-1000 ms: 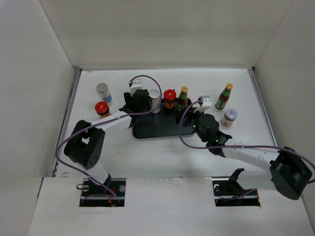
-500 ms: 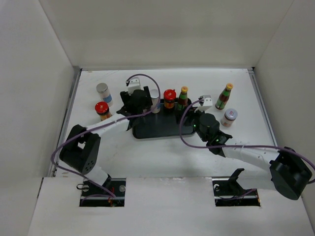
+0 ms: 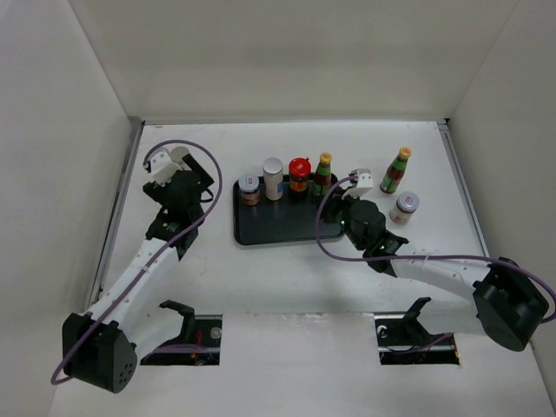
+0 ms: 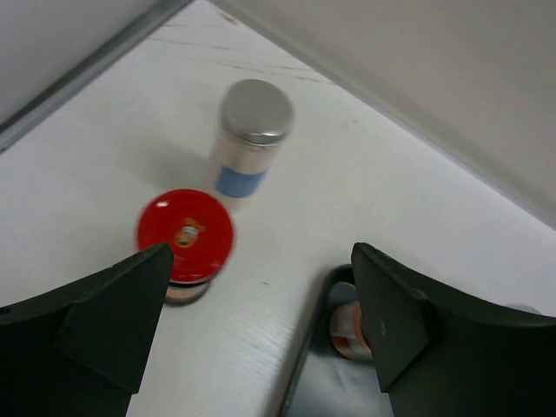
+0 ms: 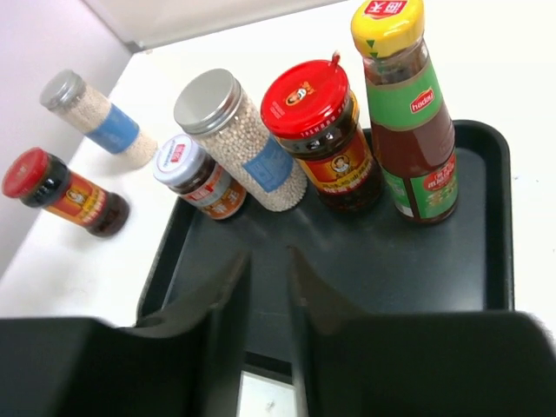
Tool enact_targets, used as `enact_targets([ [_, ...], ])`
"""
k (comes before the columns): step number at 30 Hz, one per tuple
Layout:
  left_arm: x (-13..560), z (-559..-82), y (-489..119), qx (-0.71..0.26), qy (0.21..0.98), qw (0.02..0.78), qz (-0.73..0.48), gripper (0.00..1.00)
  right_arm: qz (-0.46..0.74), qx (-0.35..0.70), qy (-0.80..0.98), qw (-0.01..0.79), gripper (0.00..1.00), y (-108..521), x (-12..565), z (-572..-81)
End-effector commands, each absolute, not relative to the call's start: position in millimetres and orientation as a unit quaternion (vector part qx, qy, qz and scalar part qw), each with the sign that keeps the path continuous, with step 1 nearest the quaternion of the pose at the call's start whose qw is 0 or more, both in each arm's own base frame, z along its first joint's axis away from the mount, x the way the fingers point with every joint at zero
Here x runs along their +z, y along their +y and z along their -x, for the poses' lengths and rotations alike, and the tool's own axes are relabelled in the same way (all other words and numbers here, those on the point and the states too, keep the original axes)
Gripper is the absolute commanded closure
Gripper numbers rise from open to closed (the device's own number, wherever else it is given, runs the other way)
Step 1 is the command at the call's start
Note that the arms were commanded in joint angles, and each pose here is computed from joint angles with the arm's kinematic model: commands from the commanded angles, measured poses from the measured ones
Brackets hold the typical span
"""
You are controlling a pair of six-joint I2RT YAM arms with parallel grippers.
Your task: Organize the condiment bottles
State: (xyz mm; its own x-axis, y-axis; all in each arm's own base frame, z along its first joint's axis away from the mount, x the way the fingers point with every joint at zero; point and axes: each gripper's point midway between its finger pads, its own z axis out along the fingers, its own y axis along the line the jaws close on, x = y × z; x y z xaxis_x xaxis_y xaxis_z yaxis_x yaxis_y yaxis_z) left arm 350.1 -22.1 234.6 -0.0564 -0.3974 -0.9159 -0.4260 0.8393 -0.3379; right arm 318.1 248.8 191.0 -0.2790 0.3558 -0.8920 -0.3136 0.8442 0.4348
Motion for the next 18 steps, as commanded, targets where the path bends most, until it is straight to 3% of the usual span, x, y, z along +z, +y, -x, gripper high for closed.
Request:
enact_targets([
  [1, 203, -339, 11, 0.051, 0.733, 0.591, 0.332, 0.15, -0.017, 0.293, 0.737, 0.608, 0.74, 253, 205, -322],
  [4, 189, -344, 18, 0.053, 0.744, 0.573, 0.339, 0.15, -0.019, 0.297, 0.738, 0.606, 0.69, 254, 204, -322],
  [7, 175, -348, 28, 0.065, 0.747, 0.562, 0.349, 0.14, -0.017, 0.298, 0.734, 0.611, 0.51, 253, 208, -321],
  [9, 169, -360, 26, 0.058, 0.757, 0.555, 0.34, 0.14, -0.017, 0.297, 0.736, 0.609, 0.45, 254, 206, -321],
  [18, 149, -382, 32, 0.061, 0.765, 0.539, 0.346, 0.14, -0.001, 0.3, 0.742, 0.599, 0.37, 265, 200, -319],
])
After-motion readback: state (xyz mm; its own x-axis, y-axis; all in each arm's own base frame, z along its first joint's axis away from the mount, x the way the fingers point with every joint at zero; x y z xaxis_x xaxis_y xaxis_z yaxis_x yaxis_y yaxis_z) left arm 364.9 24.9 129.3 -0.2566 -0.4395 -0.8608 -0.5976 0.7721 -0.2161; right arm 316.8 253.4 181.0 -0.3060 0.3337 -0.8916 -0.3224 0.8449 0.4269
